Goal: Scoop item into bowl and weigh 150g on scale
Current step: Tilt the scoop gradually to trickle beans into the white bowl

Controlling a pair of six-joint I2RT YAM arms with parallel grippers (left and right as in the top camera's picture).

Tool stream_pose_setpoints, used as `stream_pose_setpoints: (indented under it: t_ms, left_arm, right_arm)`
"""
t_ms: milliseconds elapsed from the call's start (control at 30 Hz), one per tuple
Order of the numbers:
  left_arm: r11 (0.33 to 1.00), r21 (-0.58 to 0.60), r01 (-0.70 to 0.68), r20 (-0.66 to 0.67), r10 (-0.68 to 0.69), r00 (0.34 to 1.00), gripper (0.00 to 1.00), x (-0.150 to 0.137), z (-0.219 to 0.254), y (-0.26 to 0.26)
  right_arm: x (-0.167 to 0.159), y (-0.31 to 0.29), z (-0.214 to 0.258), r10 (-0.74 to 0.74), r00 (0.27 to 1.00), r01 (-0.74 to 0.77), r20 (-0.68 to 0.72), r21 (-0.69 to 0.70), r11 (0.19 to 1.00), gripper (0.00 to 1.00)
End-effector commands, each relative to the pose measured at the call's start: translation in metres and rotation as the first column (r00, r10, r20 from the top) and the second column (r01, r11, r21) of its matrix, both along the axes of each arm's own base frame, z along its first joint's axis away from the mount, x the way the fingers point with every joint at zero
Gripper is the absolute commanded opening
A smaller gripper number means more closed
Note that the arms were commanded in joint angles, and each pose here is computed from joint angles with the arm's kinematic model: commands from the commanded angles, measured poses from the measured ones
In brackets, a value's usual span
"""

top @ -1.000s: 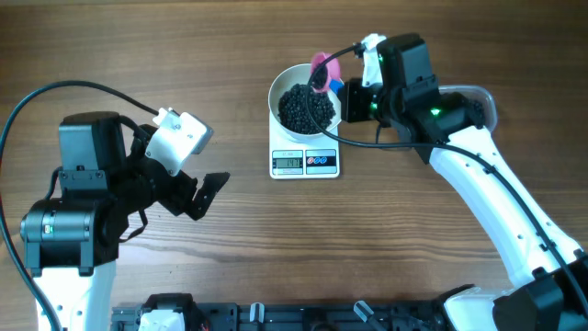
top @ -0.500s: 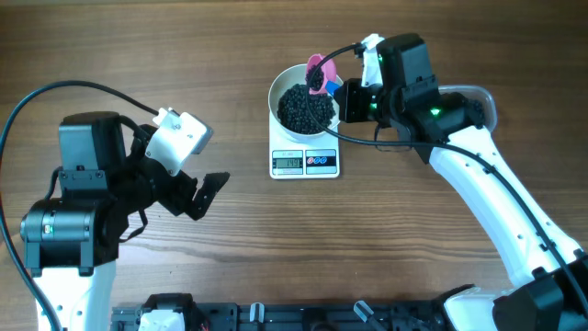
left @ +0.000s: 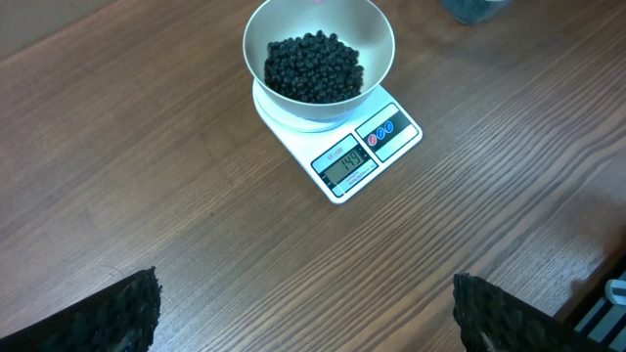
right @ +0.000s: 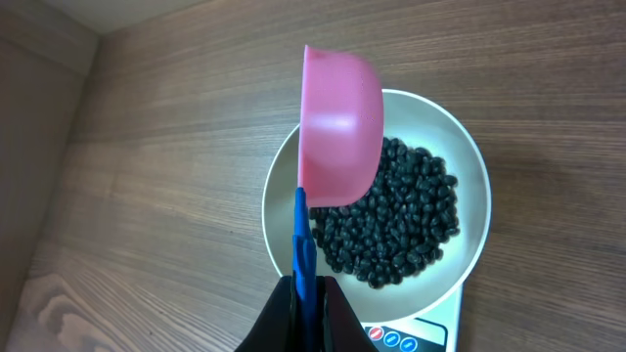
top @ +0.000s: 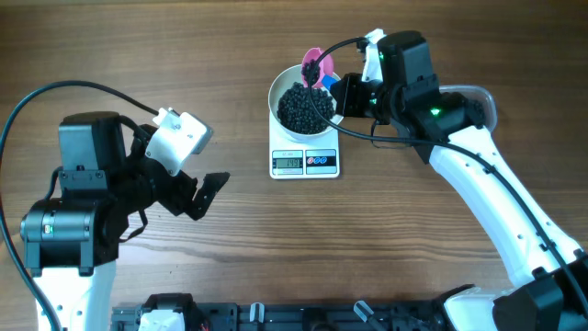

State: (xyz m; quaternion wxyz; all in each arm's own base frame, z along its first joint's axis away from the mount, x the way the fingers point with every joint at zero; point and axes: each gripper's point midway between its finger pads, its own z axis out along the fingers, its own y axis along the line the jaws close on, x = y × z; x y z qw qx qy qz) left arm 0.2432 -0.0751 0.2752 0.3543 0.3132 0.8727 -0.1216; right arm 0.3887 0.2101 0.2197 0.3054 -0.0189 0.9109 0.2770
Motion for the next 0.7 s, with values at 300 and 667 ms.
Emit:
stream_pose_setpoints:
  t_ms: [300, 667]
  left_arm:
    - [1.0, -0.005, 0.018, 0.023, -0.018, 1.0, 1.0, 0.001, 0.006, -0.001]
    - [1.0, -0.005, 0.018, 0.023, -0.018, 1.0, 1.0, 0.001, 0.006, -0.001]
  right_arm:
    - [-0.001, -0.001, -0.007, 0.023, 1.0, -0.023, 0.0, -0.037, 0.999, 0.04]
    - [0.008, 0.004, 0.004, -0.006, 1.0, 0.006, 0.03, 0.019, 1.0, 0.04]
